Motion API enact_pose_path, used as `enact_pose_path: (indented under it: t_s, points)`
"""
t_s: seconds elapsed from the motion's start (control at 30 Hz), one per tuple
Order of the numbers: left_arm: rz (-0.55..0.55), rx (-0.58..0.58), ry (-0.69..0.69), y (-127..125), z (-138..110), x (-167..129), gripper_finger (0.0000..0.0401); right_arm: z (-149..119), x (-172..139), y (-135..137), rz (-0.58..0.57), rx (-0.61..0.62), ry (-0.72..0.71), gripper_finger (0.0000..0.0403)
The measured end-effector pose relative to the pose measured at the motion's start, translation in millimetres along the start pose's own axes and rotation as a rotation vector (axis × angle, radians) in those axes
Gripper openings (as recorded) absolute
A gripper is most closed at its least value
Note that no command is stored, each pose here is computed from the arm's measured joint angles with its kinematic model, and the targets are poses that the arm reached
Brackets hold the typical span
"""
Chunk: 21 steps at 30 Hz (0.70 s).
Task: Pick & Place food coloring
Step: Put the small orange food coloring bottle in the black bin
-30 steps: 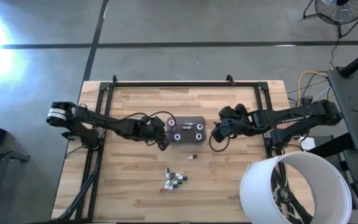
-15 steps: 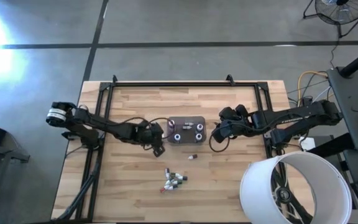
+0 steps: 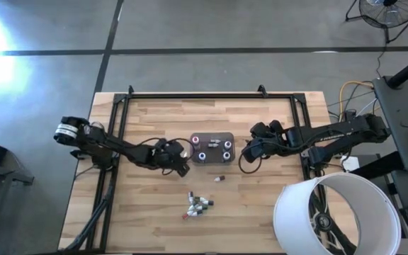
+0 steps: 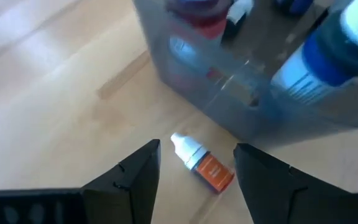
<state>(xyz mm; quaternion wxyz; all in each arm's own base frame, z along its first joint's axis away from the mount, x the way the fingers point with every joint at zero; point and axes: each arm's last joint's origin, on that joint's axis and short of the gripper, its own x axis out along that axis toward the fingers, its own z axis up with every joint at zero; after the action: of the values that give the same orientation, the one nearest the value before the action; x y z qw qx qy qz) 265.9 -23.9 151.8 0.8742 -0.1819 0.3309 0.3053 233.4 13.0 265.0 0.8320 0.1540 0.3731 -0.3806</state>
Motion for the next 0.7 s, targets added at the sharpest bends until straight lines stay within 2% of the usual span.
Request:
enact_pose_path:
  t_s: [0.1, 0.47, 0.7]
  points:
    - [0.009, -0.033, 0.009, -3, -2, 7, 0.018, 0, 0, 0, -0.001, 0.001, -0.001, 0.0226]
    - [0.078, -0.003, 0.063, -9, -16, 29, 0.018, -2, 2, -1, -0.009, -0.009, 0.001, 0.0226]
    - [0.111, 0.014, 0.084, -6, -19, 29, 0.0176, -3, 2, -2, -0.019, -0.018, 0.009, 0.0226]
